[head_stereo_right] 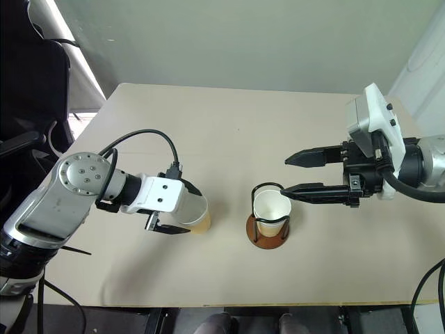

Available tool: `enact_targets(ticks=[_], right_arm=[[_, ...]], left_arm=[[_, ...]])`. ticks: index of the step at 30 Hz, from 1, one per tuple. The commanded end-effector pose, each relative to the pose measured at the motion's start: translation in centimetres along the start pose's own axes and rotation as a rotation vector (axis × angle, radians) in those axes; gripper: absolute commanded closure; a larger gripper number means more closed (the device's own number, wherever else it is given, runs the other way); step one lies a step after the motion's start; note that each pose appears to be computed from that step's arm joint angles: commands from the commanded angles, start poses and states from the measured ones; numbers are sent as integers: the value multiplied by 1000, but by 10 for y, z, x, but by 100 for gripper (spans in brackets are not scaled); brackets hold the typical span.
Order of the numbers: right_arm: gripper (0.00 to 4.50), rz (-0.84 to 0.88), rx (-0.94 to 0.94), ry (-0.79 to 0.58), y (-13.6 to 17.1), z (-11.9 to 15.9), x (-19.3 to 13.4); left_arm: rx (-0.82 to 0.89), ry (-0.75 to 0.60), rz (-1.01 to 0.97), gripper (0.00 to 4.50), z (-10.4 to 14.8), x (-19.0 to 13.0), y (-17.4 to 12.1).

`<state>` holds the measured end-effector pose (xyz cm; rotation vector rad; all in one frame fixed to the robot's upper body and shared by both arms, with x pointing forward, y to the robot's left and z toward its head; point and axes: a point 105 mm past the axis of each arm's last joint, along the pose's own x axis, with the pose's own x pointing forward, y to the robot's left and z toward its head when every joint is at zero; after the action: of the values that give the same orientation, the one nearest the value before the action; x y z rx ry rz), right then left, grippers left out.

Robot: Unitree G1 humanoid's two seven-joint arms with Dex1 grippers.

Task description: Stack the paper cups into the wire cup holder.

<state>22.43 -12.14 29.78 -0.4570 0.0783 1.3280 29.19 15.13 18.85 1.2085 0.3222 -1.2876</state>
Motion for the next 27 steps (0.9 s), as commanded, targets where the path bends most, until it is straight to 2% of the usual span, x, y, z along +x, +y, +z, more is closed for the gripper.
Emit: enact_targets(ticks=[1,2,5,15,16,27], right_arm=[[181,-32,-39,-3,-1,5,-4],[181,-34,-38,0,0,5,-5],[177,-41,-41,5,1,5,-5],[177,-60,-41,16,1,2,-5],[177,-61,-41,16,1,2,-5],[177,-116,-47,64,-12,-13,-13]], left_arm=[[22,1,7,0,1,2,0],[21,2,1,0,0,4,-1],[16,-5,-14,55,-1,11,-2],[11,-51,-27,433,6,12,1],[8,-63,-27,445,8,11,2],[-17,-207,-10,445,37,-11,18]])
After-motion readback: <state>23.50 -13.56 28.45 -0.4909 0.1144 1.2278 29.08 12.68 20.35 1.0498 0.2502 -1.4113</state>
